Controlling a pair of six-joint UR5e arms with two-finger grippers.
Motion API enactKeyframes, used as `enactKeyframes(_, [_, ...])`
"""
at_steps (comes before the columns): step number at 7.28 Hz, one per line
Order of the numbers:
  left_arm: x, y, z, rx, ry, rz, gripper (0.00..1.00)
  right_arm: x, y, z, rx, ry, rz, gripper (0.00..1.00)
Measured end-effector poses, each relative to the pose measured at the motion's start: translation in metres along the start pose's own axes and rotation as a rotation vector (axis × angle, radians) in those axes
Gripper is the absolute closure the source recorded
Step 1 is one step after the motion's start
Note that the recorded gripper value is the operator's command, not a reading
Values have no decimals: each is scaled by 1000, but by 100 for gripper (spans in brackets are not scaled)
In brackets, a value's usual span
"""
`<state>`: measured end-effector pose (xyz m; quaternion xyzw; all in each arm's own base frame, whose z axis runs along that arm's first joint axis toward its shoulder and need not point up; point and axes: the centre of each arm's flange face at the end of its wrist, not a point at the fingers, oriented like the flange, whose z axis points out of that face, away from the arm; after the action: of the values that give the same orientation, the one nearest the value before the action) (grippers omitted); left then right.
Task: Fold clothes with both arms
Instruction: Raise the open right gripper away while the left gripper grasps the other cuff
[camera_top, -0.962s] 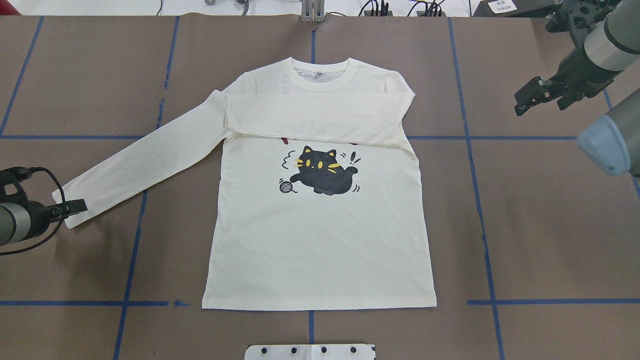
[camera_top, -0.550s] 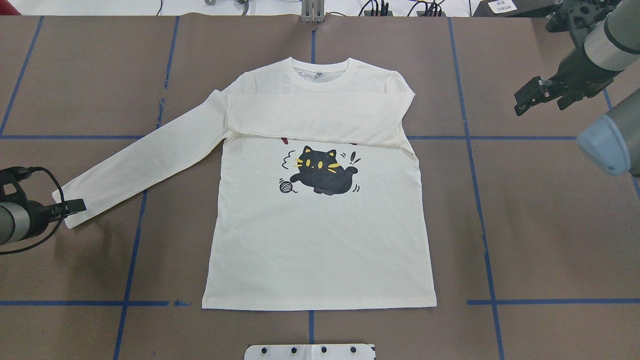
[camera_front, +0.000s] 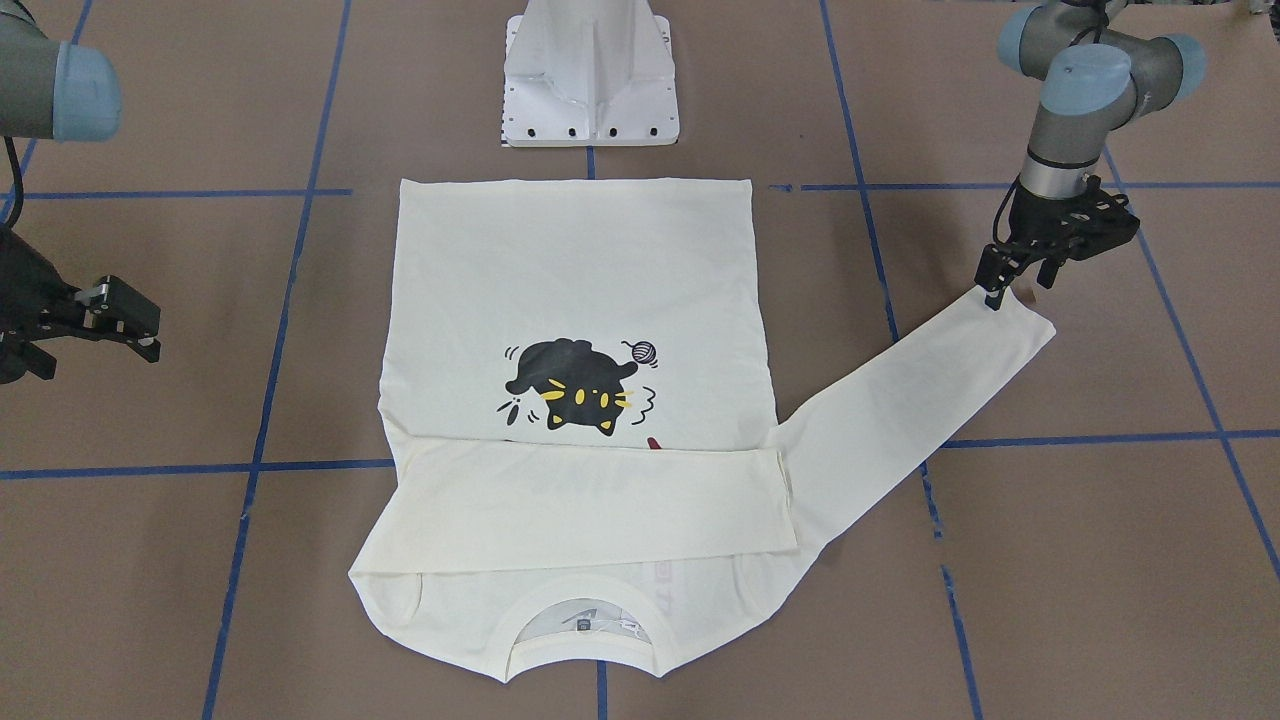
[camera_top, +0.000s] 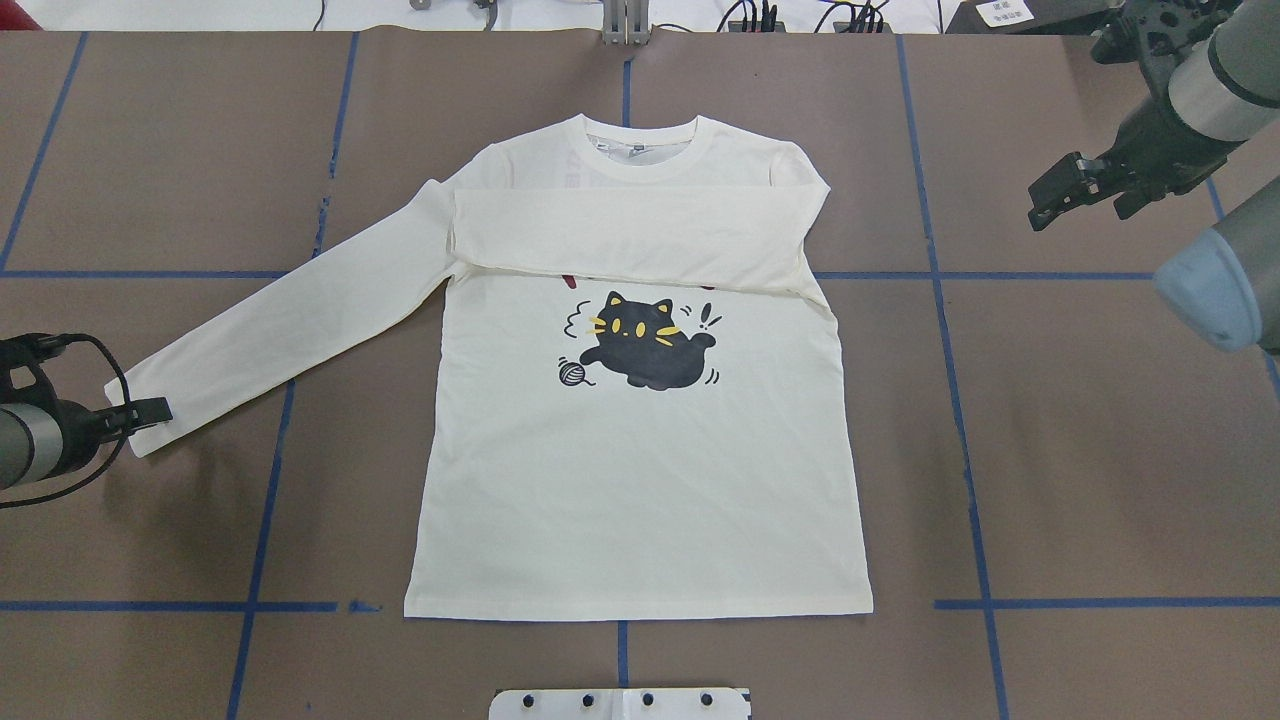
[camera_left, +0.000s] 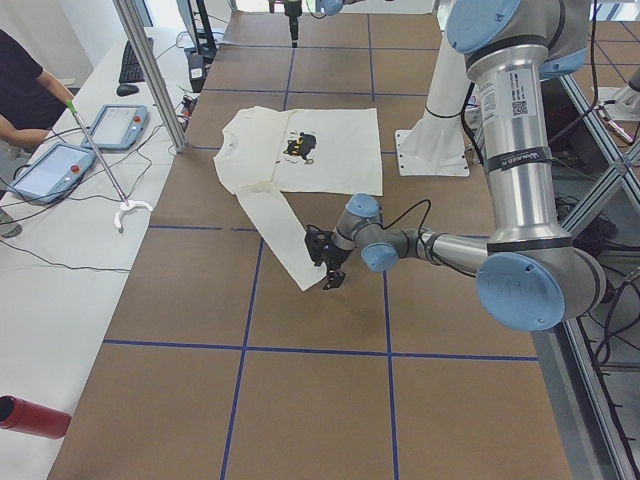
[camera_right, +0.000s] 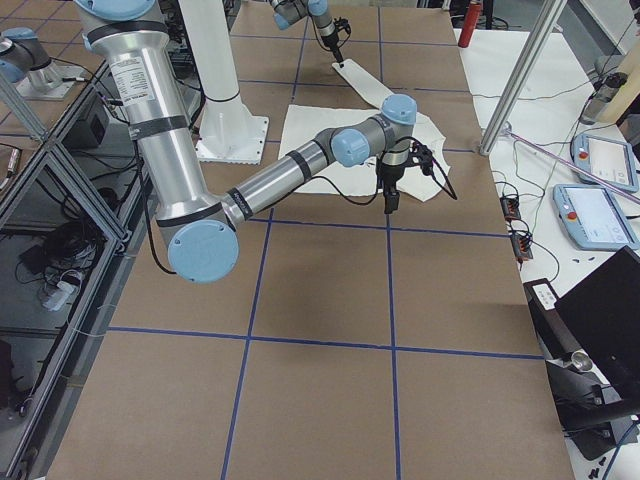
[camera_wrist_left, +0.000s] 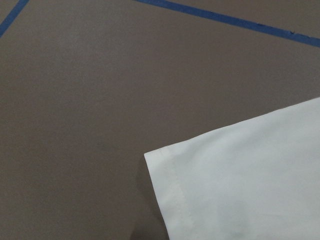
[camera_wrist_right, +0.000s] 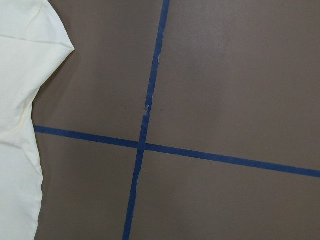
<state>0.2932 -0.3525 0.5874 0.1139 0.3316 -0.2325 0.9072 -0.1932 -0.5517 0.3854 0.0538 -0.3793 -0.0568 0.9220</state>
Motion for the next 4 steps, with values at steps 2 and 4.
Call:
enactKeyframes(2, [0, -2, 1, 3, -1, -4, 23, -1, 0, -1, 1, -1, 0, 0])
enactKeyframes(4, [0, -3, 1, 4, 0, -8, 33, -2, 1, -2, 3, -3, -2, 0])
